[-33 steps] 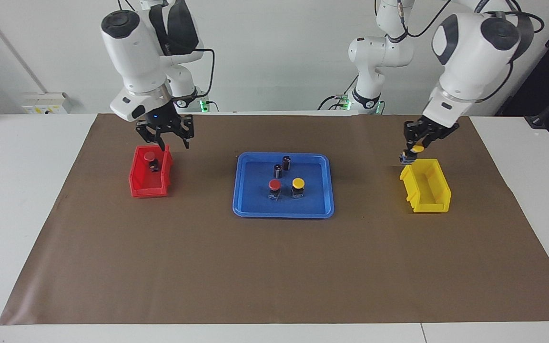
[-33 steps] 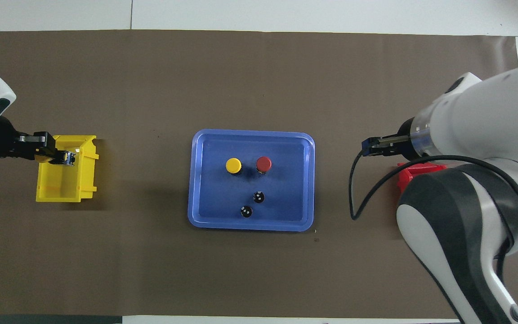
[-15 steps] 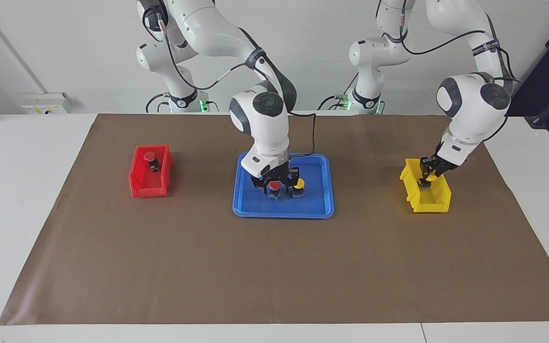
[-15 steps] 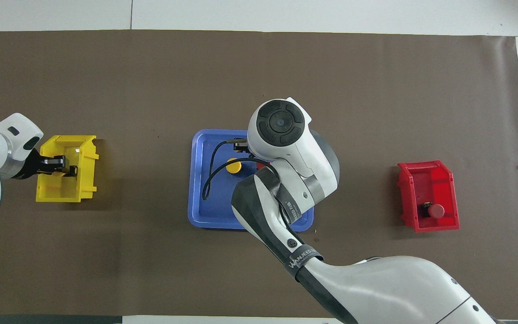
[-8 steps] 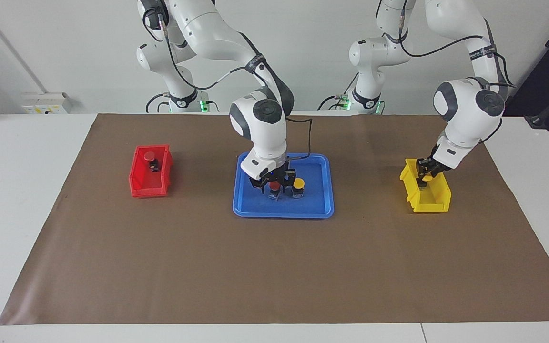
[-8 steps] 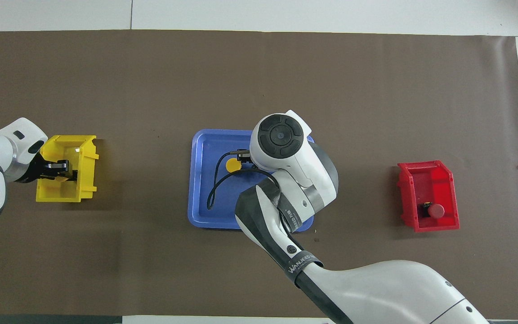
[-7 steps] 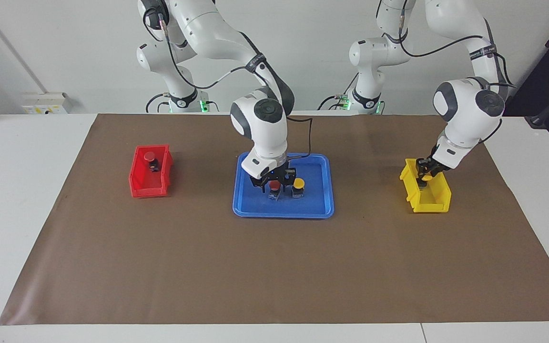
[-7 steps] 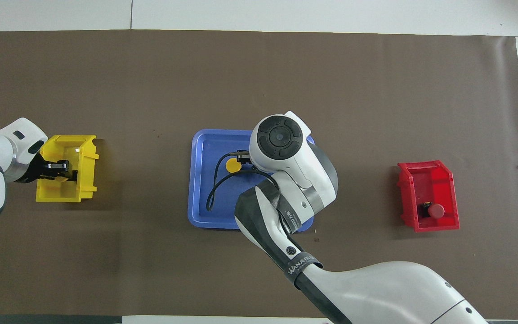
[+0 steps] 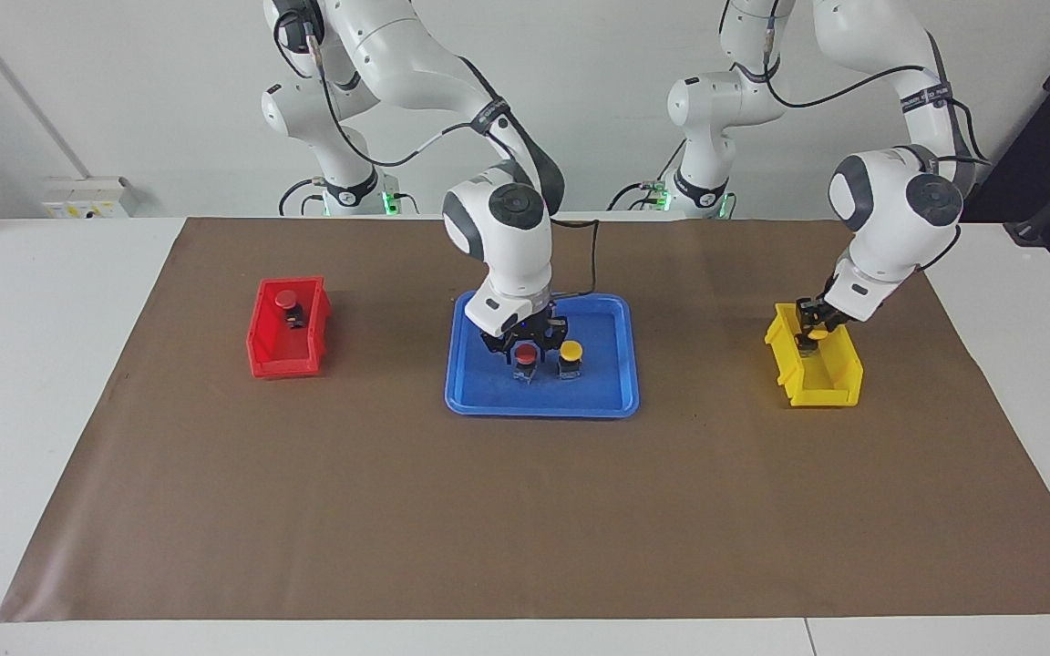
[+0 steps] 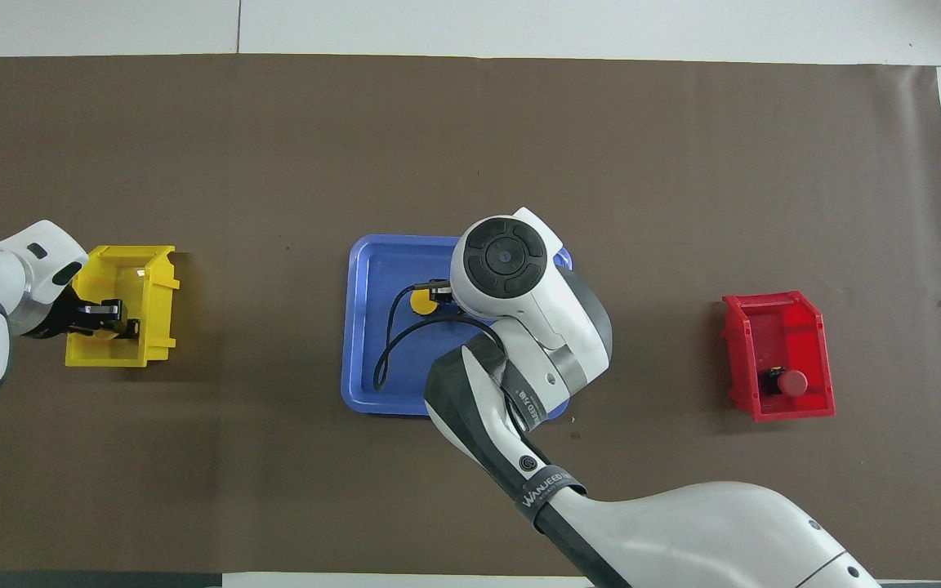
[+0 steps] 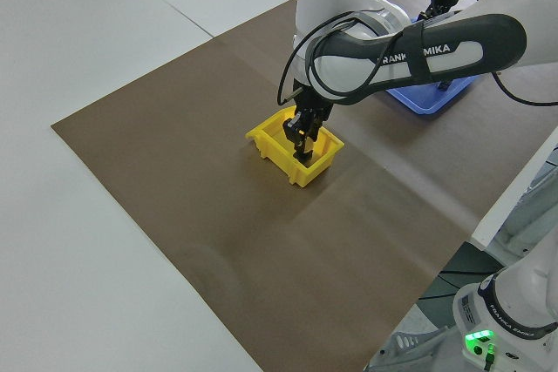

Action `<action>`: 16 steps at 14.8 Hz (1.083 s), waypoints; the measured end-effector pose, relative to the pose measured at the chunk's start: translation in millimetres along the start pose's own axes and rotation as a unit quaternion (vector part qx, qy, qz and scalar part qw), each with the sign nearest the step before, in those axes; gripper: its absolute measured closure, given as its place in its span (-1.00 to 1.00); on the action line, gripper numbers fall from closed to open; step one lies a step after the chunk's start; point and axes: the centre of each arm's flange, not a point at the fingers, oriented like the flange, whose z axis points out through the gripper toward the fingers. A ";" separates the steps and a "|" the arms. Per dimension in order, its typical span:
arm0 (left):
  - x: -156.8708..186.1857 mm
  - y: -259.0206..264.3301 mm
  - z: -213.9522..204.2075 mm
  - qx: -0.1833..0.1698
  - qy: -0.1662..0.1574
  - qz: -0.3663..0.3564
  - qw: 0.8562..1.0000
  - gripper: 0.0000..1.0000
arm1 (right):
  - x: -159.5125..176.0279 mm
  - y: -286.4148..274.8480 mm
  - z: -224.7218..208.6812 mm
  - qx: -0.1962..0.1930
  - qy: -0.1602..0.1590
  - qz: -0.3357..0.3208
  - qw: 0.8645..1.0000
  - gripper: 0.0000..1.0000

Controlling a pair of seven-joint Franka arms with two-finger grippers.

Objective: Sort red and yellow buttons by color
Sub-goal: 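Grasp the remaining red button on the tray with the right gripper, then drop the red button in the red bin while the left gripper advances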

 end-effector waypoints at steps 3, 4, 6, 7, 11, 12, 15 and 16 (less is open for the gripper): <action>0.1 0.1 -0.2 0.000 0.001 0.000 1.000 0.15 | 2.5 2.1 -2.7 0.001 0.003 0.002 1.000 0.18; 0.1 0.1 -0.2 0.000 0.001 0.001 1.000 0.15 | 5.9 4.4 -8.0 0.001 0.005 0.005 1.000 0.18; 0.0 0.1 -0.2 0.000 0.000 0.001 1.000 0.04 | 18.8 22.8 -36.0 -0.003 0.000 0.011 1.000 0.18; 0.2 0.1 -0.6 0.001 0.001 0.001 1.000 -0.03 | 27.1 42.5 -60.5 -0.004 -0.001 0.010 1.000 0.18; 4.7 -1.7 -32.6 0.002 0.001 0.000 1.000 -0.18 | 37.9 169.1 -148.0 -0.008 -0.011 0.003 1.000 0.18; 7.8 -1.4 -54.7 0.004 0.005 0.001 1.000 -0.30 | 34.0 197.6 -152.6 -0.009 -0.013 -0.001 1.000 0.18; 13.8 21.7 -122.9 0.009 0.044 0.021 0.999 -0.59 | 17.8 265.1 -139.7 -0.011 -0.032 -0.010 0.999 0.18; 13.9 43.3 -136.4 0.009 0.056 0.031 0.998 -0.79 | 13.7 281.7 -132.2 -0.011 -0.037 -0.017 0.999 0.18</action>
